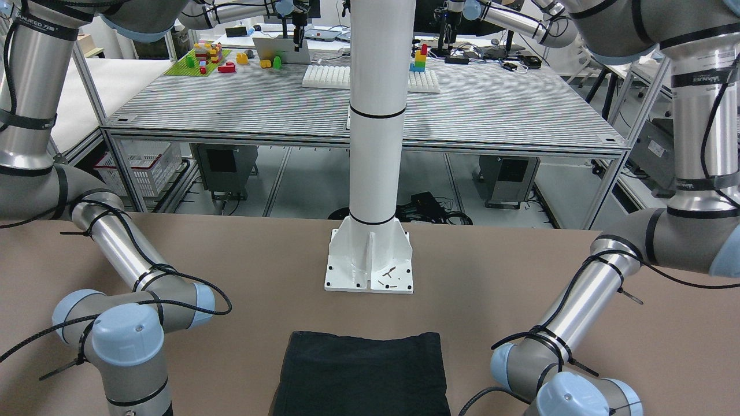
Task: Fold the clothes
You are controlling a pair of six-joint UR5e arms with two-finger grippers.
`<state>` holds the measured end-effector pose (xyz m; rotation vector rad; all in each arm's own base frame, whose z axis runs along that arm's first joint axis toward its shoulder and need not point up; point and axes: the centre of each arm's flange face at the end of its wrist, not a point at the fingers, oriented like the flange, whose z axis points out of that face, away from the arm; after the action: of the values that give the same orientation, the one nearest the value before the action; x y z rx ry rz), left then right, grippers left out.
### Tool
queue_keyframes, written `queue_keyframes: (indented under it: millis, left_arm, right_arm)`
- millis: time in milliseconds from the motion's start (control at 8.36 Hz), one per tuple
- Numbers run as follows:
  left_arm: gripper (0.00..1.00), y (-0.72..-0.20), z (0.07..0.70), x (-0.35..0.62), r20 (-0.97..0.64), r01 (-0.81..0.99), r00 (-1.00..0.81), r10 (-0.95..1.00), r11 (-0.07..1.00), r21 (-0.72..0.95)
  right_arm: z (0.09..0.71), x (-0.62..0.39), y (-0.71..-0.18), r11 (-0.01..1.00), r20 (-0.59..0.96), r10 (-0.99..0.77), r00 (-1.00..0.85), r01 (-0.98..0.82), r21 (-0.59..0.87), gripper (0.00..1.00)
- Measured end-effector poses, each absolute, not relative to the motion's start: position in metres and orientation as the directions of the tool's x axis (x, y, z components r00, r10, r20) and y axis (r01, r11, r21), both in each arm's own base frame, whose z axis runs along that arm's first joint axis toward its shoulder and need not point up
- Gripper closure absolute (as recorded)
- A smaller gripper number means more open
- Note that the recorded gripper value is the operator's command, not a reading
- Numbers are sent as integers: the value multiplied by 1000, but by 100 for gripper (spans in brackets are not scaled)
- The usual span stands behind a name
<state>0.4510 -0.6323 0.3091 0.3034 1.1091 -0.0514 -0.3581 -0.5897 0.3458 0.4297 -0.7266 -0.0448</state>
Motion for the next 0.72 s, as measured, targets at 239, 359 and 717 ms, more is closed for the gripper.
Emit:
queue_keyframes:
  millis: [239,359,717]
  left_arm:
    - [5,-614,305,417,-906,209,409,112,955,212]
    - [5,-598,309,402,-917,232,391,83,955,185]
    - [5,-534,322,362,-945,313,323,-46,948,61]
  right_arm:
    - [331,-356,-567,923,704,-91,704,-207,326,6]
    - [326,-359,-553,926,749,-17,662,-272,262,6]
    - [316,-388,-484,885,868,240,436,-465,-11,6]
